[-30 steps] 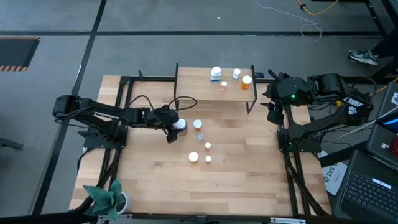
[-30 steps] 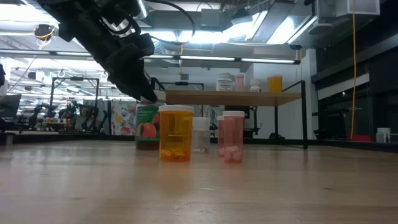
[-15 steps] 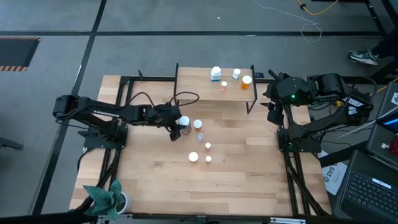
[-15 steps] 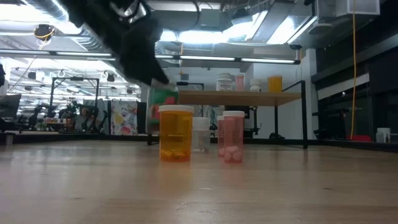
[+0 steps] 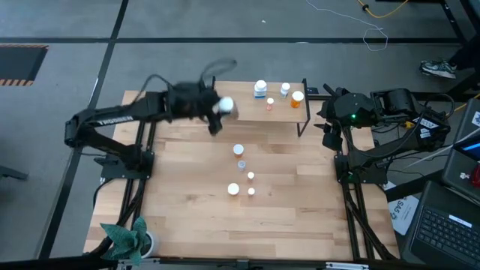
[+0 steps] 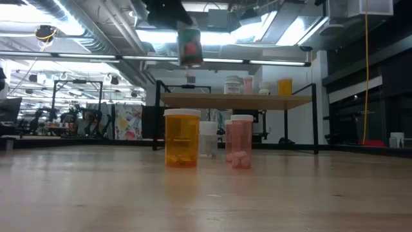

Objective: Pick and place medicine bottles onto shelf by color
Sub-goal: Put the green pill bottle on the shelf

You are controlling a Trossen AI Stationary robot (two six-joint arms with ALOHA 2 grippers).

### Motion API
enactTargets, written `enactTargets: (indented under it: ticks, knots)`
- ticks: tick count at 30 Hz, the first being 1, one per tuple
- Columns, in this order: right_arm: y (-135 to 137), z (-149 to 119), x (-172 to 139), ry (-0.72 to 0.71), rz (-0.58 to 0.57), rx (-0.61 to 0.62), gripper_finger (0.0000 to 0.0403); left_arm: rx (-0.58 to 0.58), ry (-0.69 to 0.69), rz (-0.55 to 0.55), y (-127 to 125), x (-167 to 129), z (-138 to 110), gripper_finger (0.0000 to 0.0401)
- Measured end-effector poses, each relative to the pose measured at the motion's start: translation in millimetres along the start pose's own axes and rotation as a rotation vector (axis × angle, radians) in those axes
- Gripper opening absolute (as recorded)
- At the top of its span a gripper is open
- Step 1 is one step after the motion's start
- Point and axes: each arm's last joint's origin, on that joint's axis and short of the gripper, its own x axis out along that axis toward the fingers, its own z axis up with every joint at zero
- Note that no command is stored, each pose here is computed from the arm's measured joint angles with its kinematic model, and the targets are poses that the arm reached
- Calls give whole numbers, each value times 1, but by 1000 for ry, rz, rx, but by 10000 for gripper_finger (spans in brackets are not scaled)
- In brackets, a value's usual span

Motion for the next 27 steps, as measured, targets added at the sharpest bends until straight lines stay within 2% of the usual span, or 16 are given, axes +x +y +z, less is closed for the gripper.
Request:
enactTargets:
  ticks: [3, 8, 11, 20, 27]
  knots:
    - [0, 0, 0, 0, 0, -5, 185, -18, -2, 56, 27, 7, 6, 203]
    - [0, 0, 0, 0, -1, -5, 185, -96, 86, 36, 68, 38, -10, 203]
    - [0, 0, 0, 0, -1, -4, 185, -122, 129, 68, 87, 56, -22, 203]
    - [0, 0, 0, 0, -1, -15, 185, -148, 157, 102, 111, 77, -35, 204]
    - [0, 0, 0, 0, -1, -23, 185, -103, 161, 128, 112, 77, -36, 253]
